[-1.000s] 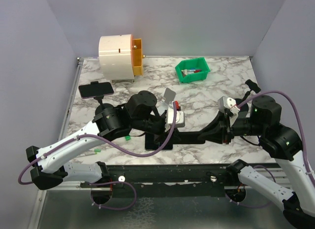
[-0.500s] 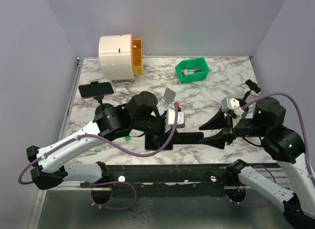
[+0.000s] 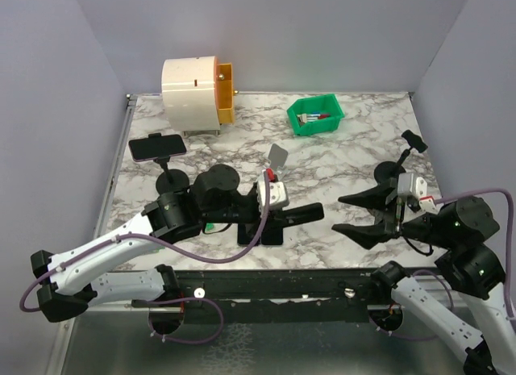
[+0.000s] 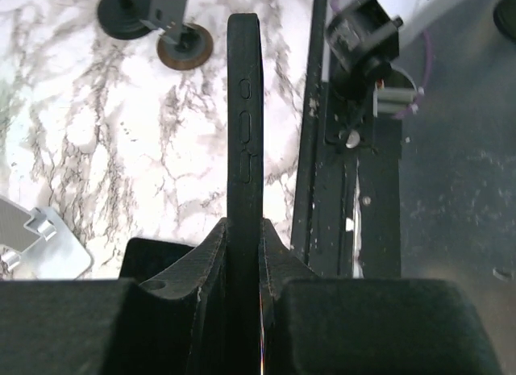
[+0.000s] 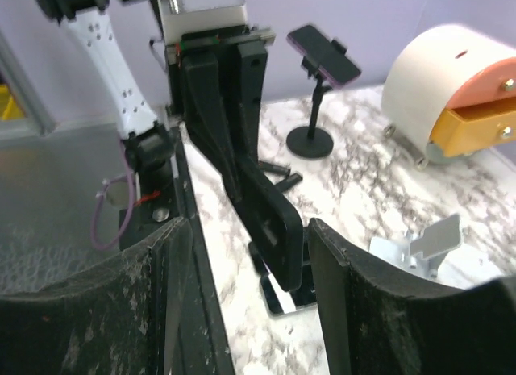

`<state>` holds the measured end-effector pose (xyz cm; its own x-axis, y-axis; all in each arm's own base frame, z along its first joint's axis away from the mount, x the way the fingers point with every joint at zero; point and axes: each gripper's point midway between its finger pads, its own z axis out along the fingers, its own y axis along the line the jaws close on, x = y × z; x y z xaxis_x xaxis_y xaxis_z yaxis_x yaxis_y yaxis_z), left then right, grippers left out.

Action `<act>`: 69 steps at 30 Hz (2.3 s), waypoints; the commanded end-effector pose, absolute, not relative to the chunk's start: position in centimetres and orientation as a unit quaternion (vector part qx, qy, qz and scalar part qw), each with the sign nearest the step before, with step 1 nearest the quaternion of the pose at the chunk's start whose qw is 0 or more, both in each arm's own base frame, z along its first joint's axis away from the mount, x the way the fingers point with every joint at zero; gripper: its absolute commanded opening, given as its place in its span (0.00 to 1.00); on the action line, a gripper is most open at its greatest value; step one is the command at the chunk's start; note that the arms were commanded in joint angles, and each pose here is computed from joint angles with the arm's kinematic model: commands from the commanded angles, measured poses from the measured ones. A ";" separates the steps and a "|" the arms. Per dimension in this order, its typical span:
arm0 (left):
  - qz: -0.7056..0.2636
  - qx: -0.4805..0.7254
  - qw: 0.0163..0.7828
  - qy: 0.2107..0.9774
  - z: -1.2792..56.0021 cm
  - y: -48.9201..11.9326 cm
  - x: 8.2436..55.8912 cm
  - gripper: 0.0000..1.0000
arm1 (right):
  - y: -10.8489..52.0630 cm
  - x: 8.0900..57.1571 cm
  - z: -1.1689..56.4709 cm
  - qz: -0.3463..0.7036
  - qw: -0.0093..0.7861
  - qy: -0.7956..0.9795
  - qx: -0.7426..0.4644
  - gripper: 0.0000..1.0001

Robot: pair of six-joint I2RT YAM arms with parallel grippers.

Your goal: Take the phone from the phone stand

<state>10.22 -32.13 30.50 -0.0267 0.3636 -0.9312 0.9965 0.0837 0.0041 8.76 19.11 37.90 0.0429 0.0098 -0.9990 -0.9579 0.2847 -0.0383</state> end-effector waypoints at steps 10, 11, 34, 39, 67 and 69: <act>-0.545 0.292 0.613 0.492 42.3 -29.8 11.1 0.00 | 20.0 10.9 40.8 0.522 0.654 0.473 -0.277 0.64; -0.554 0.289 0.611 0.486 42.6 -29.8 10.8 0.00 | 20.0 10.9 40.9 0.533 0.653 0.467 -0.267 0.64; -0.615 0.257 0.599 0.442 44.5 -30.4 9.9 0.00 | 22.5 10.8 43.7 0.691 0.578 0.366 -0.233 0.61; -0.618 0.256 0.598 0.442 44.6 -30.6 10.0 0.00 | 23.0 11.0 43.9 0.707 0.561 0.362 -0.233 0.59; -0.605 0.258 0.602 0.453 43.5 -31.7 10.9 0.00 | 24.8 12.0 43.8 0.749 0.509 0.359 -0.227 0.40; -0.603 0.258 0.603 0.454 43.4 -31.6 11.0 0.00 | 25.0 12.0 43.8 0.750 0.505 0.360 -0.229 0.36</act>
